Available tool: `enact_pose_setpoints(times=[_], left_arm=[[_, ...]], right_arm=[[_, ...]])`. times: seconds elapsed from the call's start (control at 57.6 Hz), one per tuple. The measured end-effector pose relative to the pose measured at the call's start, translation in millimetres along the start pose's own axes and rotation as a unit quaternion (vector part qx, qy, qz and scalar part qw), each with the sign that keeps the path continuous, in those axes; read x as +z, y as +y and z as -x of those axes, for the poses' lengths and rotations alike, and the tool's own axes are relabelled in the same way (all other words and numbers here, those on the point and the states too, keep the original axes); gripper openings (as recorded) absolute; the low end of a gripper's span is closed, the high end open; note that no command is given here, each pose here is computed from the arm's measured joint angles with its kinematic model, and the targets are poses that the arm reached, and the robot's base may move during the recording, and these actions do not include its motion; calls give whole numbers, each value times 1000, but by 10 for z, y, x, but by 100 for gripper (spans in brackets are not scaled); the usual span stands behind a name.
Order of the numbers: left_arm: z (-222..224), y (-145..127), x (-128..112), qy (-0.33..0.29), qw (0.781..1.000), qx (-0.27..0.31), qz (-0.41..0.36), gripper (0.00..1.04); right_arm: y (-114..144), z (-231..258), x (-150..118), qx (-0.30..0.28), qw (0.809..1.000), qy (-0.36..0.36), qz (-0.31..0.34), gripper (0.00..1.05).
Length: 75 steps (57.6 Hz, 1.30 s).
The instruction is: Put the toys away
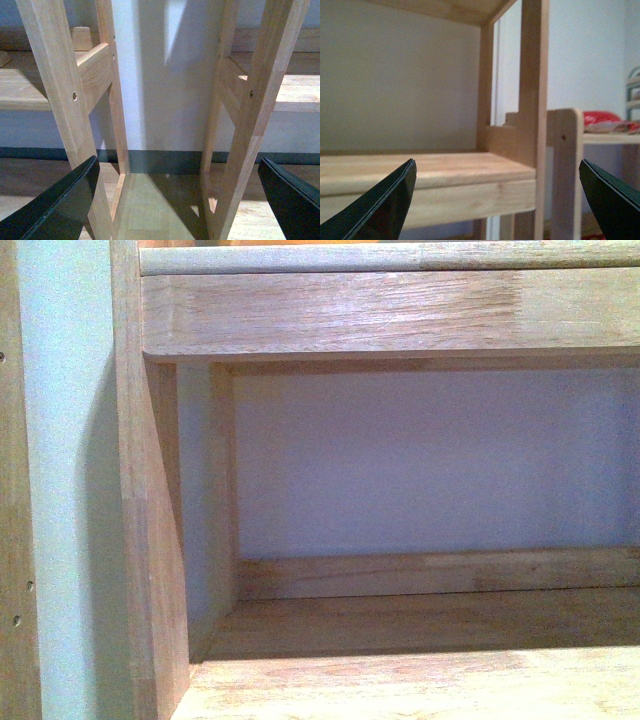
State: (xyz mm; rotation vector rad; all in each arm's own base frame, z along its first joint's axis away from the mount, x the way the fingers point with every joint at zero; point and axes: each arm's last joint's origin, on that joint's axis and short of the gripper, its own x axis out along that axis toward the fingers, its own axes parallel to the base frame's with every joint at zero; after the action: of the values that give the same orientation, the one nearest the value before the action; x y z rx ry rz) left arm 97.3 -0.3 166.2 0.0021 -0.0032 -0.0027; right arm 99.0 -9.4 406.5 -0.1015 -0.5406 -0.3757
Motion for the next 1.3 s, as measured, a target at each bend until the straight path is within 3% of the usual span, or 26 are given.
enact_pose_setpoints(times=[0.365, 0.712, 0.851, 1.112, 1.199, 1.303], left_arm=[[0, 0, 0, 0, 1000, 0, 0, 98], [0, 0, 0, 0, 1000, 0, 0, 98], [0, 0, 0, 0, 1000, 0, 0, 98], [0, 0, 0, 0, 1000, 0, 0, 98], [0, 0, 0, 0, 1000, 0, 0, 98], [0, 0, 0, 0, 1000, 0, 0, 98]], right_arm=[[-26, 490, -793, 24, 987, 81, -138, 98], [108, 881, -1578, 33, 980, 158, -117, 98], [137, 942, -1738, 33, 978, 182, -101, 98], [139, 944, -1739, 36, 978, 181, -97, 98], [127, 942, -1747, 125, 961, 235, -69, 85], [135, 1008, -1816, 182, 944, 270, -61, 70]])
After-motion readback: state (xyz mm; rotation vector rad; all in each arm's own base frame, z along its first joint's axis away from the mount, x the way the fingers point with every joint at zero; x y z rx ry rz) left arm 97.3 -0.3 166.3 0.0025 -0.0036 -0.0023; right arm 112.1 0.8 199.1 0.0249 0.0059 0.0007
